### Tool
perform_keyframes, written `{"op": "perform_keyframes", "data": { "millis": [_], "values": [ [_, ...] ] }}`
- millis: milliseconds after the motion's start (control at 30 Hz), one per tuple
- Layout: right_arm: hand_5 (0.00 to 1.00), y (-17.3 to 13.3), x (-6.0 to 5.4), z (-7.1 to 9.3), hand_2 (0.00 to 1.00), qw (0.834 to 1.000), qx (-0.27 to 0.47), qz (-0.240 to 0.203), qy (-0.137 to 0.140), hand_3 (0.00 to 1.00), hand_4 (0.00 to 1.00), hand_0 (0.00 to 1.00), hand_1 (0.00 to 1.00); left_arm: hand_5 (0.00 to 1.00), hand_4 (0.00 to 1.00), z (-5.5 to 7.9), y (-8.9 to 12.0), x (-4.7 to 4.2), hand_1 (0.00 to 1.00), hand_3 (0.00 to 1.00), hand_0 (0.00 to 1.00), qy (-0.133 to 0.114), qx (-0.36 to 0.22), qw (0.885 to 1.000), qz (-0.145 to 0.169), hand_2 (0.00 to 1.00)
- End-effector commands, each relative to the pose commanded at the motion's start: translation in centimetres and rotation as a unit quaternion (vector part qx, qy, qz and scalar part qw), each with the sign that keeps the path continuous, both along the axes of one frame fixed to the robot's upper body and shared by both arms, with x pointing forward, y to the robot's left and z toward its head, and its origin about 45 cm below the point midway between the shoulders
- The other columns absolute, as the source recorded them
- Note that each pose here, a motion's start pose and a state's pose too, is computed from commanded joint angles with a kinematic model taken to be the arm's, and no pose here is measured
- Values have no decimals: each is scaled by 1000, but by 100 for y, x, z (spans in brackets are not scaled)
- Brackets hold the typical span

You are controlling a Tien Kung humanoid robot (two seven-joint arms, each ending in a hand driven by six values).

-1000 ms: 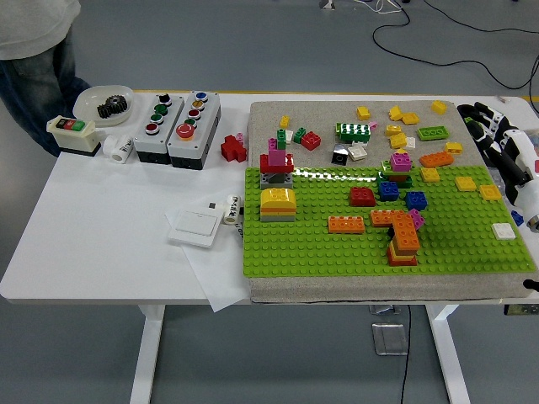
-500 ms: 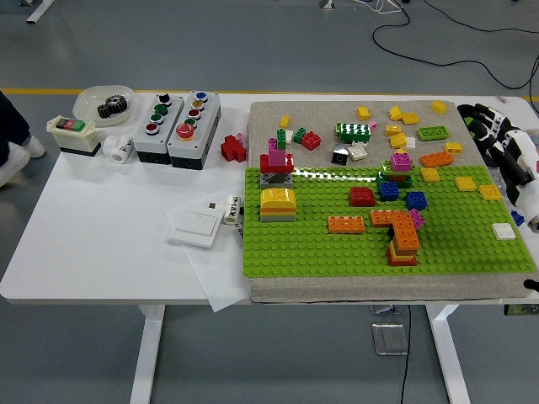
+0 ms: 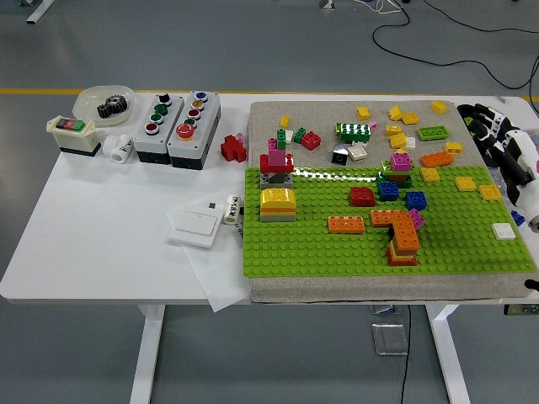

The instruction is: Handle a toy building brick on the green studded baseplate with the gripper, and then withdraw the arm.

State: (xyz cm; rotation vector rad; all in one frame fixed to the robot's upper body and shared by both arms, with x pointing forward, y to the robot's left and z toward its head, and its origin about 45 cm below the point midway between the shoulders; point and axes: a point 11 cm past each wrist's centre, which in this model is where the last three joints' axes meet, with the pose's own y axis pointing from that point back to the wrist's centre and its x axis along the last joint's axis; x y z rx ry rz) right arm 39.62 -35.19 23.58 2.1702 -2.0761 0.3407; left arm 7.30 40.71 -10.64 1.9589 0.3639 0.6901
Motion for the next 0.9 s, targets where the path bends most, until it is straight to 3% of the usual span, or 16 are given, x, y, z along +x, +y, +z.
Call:
{"op": "perform_keyframes", "data": {
  "millis": [900],
  "values": [
    [774, -3, 9, 23, 893, 1000, 0, 0, -3, 909, 998, 939, 860, 764, 619, 3, 8, 3, 461, 595, 419, 2, 1, 1000, -4, 496]
  ]
}}
